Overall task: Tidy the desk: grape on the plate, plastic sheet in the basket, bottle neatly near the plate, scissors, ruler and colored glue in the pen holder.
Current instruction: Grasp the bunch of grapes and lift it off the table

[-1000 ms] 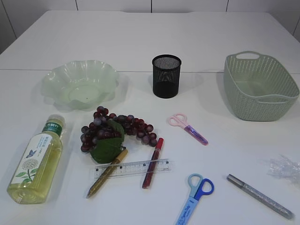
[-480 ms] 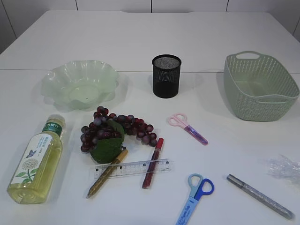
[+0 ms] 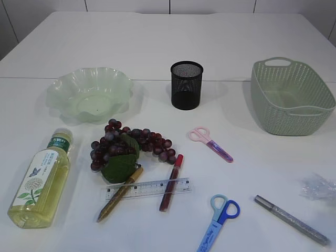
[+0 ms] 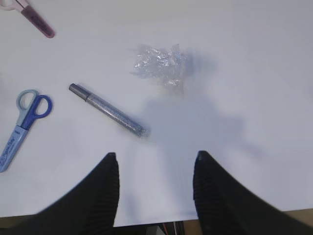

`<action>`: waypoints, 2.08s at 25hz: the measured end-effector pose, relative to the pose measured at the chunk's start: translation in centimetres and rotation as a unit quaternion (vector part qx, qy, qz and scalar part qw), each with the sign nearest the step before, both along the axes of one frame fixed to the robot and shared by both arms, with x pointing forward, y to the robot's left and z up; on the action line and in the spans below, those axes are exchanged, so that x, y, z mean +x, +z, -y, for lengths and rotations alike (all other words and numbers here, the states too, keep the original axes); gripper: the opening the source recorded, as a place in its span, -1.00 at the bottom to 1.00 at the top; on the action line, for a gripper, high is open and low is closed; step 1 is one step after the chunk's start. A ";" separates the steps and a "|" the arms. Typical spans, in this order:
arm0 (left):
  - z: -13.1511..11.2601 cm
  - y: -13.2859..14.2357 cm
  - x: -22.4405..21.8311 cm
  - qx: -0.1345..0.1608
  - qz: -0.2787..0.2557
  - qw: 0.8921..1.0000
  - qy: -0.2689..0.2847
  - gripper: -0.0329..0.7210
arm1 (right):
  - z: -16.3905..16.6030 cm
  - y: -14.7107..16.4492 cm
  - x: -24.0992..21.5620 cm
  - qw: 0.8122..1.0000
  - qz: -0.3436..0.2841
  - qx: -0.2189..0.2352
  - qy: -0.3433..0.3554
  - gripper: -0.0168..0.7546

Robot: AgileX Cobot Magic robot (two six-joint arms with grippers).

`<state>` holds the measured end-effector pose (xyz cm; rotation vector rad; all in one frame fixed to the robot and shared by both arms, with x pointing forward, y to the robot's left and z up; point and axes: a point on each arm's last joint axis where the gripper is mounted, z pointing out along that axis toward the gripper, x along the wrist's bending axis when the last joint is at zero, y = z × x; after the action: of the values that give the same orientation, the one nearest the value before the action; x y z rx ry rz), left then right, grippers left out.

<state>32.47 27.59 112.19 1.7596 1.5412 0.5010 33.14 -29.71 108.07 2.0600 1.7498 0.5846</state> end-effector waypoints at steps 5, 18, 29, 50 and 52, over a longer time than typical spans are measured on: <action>0.4 2.1 5.2 0.005 -0.047 0.999 -0.007 0.61 | -0.4 1.7 4.1 0.999 -0.037 0.003 0.000 0.07; 6.2 1.1 16.9 0.052 -0.166 0.980 -0.098 0.64 | -0.9 -0.5 10.5 0.986 -0.169 0.000 0.000 0.07; 13.1 -6.8 24.6 0.102 -0.266 0.948 -0.141 0.68 | -1.0 -0.6 10.8 0.985 -0.174 0.001 0.014 0.07; 15.4 -16.6 29.9 0.112 -0.304 0.938 -0.121 0.69 | -1.1 -0.6 10.8 0.984 -0.177 0.002 0.024 0.07; 15.5 -17.1 30.0 0.109 -0.306 0.939 -0.117 0.69 | -1.1 -0.6 10.8 0.984 -0.177 0.002 0.024 0.07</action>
<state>62.47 12.06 95.07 2.3885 1.6877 -0.0124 43.89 -28.63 107.47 2.2368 1.9936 0.2415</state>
